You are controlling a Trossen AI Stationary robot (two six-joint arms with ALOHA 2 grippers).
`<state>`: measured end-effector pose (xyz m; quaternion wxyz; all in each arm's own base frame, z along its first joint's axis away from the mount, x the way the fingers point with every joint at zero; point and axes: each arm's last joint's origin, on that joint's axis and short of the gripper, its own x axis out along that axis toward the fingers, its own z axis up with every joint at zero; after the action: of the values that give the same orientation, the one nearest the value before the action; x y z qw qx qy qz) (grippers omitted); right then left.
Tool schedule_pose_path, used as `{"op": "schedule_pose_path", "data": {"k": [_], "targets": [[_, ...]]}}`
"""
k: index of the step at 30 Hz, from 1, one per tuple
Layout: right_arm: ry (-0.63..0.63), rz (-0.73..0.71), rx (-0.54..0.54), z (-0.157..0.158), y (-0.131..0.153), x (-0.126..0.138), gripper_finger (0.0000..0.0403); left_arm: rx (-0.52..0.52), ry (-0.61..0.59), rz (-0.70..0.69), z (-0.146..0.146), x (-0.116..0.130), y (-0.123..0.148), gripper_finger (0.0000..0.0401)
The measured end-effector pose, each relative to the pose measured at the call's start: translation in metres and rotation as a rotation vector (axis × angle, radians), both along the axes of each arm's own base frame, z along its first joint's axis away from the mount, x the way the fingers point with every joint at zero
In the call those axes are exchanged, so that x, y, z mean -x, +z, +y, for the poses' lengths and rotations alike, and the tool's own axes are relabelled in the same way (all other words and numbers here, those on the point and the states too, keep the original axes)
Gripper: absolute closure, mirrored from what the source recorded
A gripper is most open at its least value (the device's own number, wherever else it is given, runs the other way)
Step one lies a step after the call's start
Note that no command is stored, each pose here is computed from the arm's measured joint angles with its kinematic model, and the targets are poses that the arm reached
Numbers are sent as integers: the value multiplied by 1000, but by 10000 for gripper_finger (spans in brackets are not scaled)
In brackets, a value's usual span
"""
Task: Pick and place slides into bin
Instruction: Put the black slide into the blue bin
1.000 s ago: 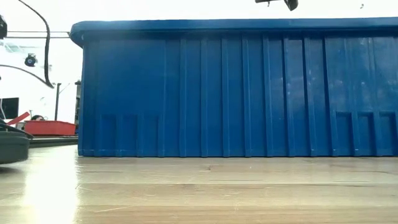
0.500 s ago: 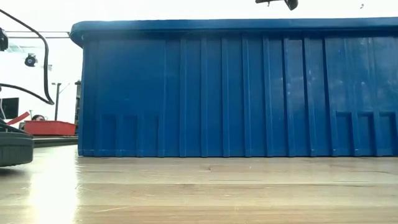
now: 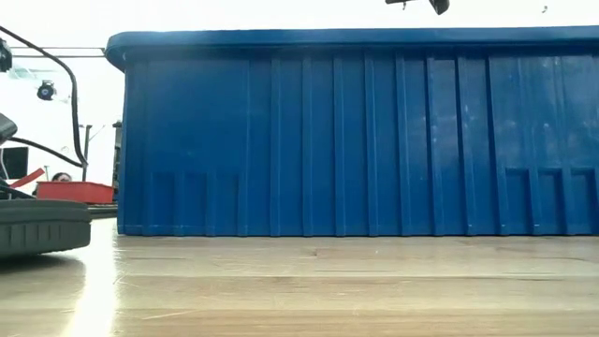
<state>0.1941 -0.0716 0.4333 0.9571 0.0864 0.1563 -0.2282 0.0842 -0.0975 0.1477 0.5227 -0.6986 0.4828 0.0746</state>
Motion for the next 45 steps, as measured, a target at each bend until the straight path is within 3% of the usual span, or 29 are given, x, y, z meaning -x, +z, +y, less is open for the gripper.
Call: {"op": "schedule_pose_path", "data": {"k": [6, 13, 27, 31, 37, 42, 45], "targets": [[0, -1, 0, 0, 0, 0, 346, -32, 10, 10, -1, -2, -7, 196], [0, -2, 1, 0, 0, 0, 346, 27, 16, -60, -4, -5, -16, 208], [0, -2, 1, 0, 0, 0, 346, -11, -66, -188, -7, -7, -11, 391], [0, -2, 1, 0, 0, 0, 346, -30, -58, -244, -7, -8, -9, 395], [5, -5, 17, 0, 1, -1, 346, -50, 3, -472, -8, -15, 6, 400], [5, -18, 22, 0, 2, -1, 346, -16, 17, -524, -10, -16, 15, 400], [47, -59, 13, 0, 5, -3, 346, 16, 13, -623, -11, -18, 24, 400]]}}
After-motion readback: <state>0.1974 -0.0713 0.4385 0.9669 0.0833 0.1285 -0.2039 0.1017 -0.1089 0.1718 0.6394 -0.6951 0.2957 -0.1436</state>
